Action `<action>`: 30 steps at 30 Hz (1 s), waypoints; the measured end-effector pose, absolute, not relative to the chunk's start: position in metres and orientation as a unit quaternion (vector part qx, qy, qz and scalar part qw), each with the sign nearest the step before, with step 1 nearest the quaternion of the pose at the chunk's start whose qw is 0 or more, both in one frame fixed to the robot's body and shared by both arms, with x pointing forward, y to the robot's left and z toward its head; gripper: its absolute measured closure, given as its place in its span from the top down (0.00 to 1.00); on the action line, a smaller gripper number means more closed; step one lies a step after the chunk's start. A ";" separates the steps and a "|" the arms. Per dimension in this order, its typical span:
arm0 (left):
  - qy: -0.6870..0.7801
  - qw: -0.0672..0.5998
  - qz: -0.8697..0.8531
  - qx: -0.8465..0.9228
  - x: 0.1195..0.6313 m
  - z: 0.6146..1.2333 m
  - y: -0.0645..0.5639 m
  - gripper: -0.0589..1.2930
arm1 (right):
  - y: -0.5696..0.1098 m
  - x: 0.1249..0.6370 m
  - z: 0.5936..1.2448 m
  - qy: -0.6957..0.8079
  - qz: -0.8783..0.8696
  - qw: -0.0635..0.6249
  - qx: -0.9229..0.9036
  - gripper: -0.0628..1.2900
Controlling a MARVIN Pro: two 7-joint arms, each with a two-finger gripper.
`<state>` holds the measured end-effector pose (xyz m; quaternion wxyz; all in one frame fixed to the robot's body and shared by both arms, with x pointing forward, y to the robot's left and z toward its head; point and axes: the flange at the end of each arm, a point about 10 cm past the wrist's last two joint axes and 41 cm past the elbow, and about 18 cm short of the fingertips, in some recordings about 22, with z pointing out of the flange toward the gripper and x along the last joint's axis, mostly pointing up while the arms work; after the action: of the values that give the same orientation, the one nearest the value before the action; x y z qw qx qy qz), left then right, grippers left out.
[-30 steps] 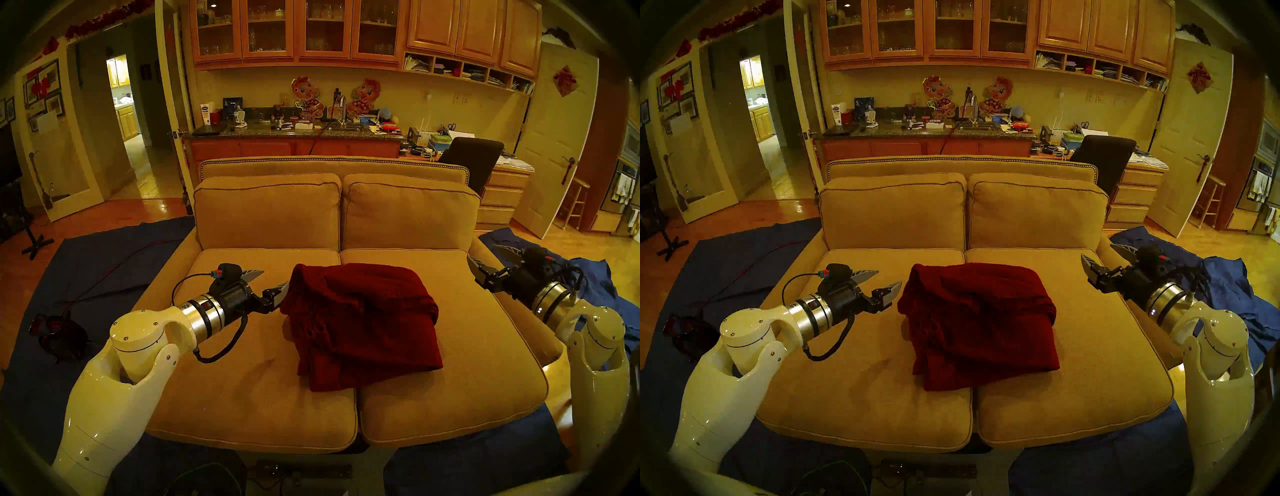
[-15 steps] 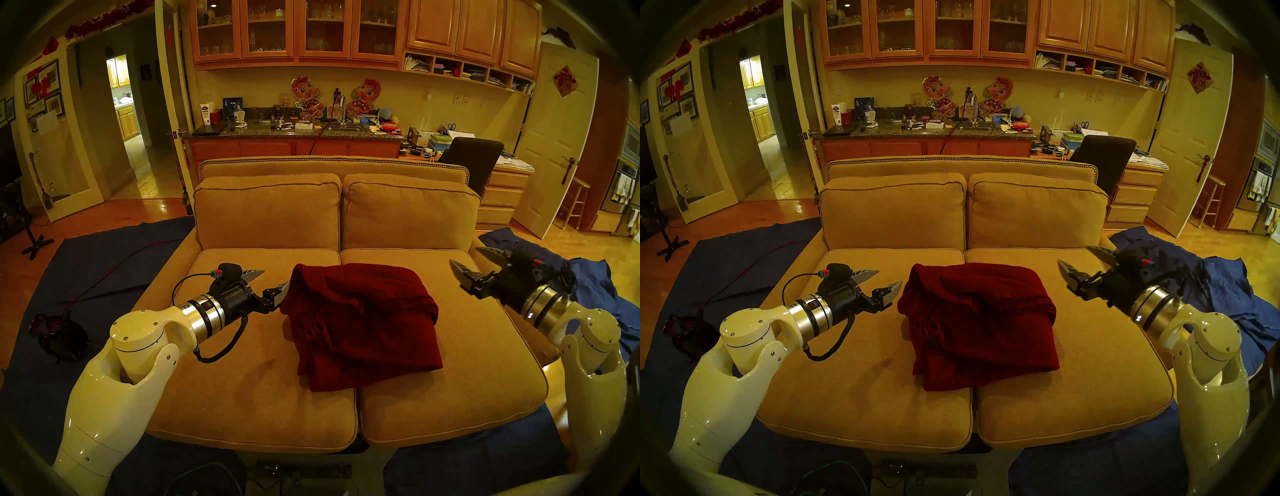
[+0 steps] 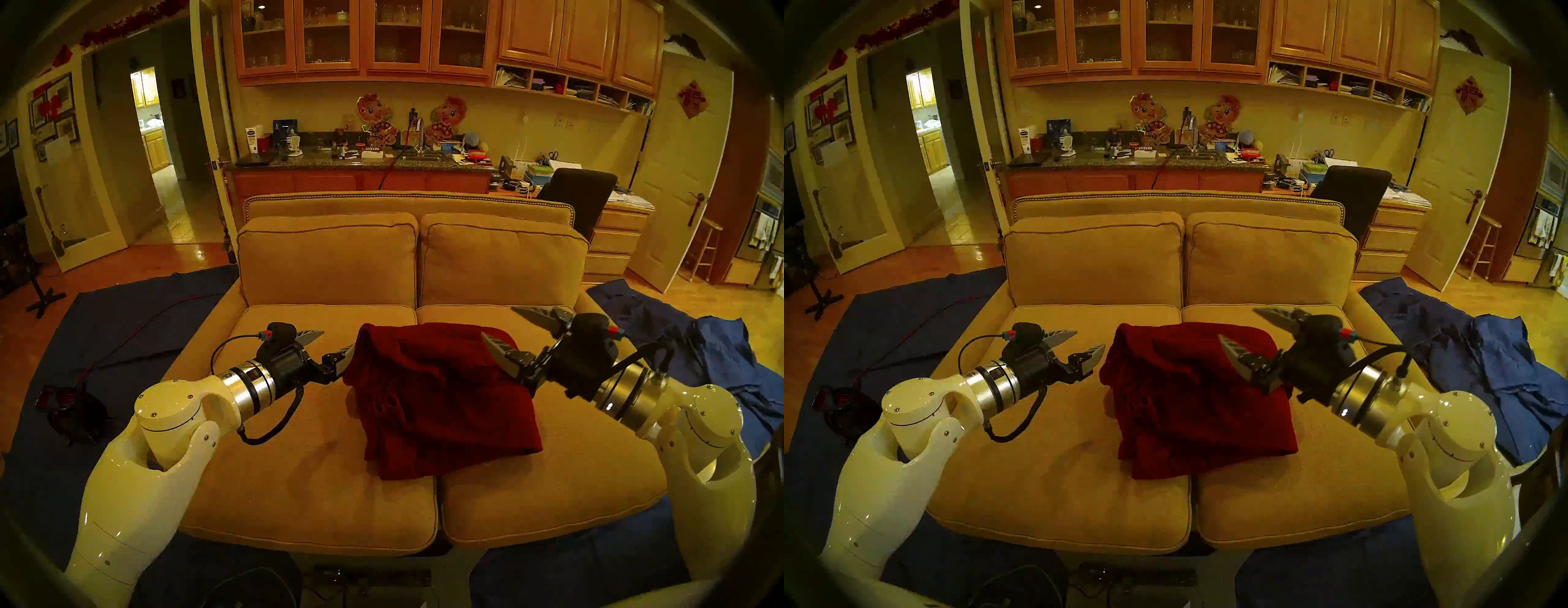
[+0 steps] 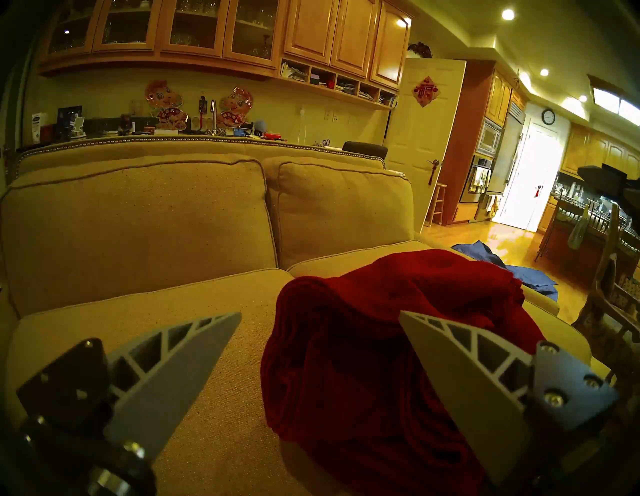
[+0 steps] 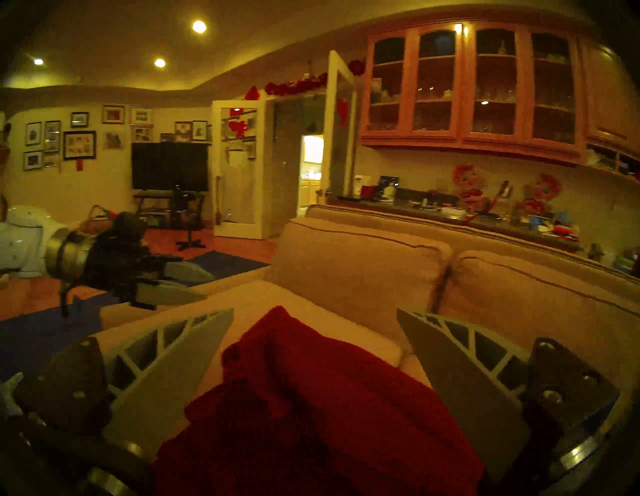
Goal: Fold the blanket in half twice
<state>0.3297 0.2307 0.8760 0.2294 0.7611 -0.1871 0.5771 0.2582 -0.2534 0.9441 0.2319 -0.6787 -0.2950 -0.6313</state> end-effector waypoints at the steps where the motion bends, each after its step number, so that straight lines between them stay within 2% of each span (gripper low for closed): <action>1: -0.187 0.229 0.577 0.761 0.330 0.876 0.231 0.96 | -0.250 0.257 0.943 -0.297 -0.628 0.235 -0.680 0.95; 17: -0.188 0.229 0.578 0.761 0.330 0.876 0.231 0.96 | -0.221 0.246 0.882 -0.282 -0.566 0.260 -0.729 0.95; 24: -0.188 0.228 0.578 0.761 0.330 0.876 0.231 0.96 | -0.217 0.256 0.852 -0.275 -0.542 0.255 -0.752 0.90; 25: -0.188 0.228 0.578 0.761 0.330 0.876 0.231 0.96 | -0.216 0.258 0.848 -0.275 -0.539 0.253 -0.755 0.83; 30: -0.188 0.228 0.578 0.761 0.330 0.876 0.231 0.96 | -0.210 0.267 0.837 -0.282 -0.526 0.245 -0.764 0.59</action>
<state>0.3298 0.2310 0.8763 0.2282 0.7607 -0.1883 0.5778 0.2665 -0.2096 0.8373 0.2449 -0.7639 -0.2823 -0.5261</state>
